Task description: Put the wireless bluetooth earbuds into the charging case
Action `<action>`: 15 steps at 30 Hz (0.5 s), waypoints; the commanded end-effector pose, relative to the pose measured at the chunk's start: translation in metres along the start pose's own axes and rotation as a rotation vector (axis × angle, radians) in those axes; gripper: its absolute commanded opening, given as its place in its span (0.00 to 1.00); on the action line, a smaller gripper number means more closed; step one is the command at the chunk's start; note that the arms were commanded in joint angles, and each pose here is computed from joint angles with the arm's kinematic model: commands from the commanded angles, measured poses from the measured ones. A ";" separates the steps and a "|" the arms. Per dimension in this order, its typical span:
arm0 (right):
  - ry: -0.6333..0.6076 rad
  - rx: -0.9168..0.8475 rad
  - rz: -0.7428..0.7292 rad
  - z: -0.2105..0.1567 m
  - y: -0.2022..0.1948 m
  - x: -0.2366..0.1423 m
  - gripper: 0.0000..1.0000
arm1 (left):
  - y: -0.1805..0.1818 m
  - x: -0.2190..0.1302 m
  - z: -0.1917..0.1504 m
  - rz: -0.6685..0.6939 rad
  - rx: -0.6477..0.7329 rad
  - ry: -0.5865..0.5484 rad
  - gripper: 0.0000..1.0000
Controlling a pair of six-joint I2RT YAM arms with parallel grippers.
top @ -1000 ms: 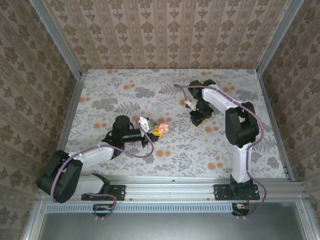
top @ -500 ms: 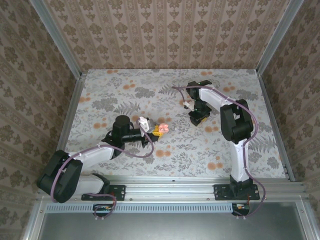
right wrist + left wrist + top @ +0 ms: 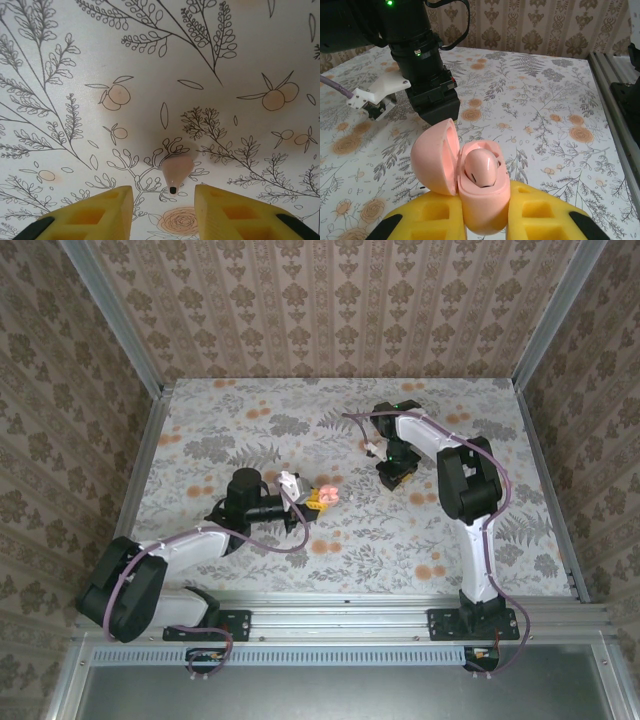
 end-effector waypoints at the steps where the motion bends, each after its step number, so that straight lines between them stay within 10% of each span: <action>1: 0.031 -0.022 -0.025 0.002 -0.006 0.004 0.38 | -0.002 0.004 0.009 -0.039 0.017 -0.020 0.18; 15: 0.067 -0.019 -0.032 0.001 -0.010 0.015 0.35 | -0.002 0.006 0.009 -0.050 0.002 -0.017 0.18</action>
Point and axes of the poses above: each hand's point on the last joint's axis, 136 mm out from that joint toward the fingers, its own x axis out along the fingers, its own y axis along the line the jaws close on, z = x × y, the point moved 5 cm from there along -x, back along the fingers, and after that the axes turned 5 degrees about x, right-handed, at the moved point
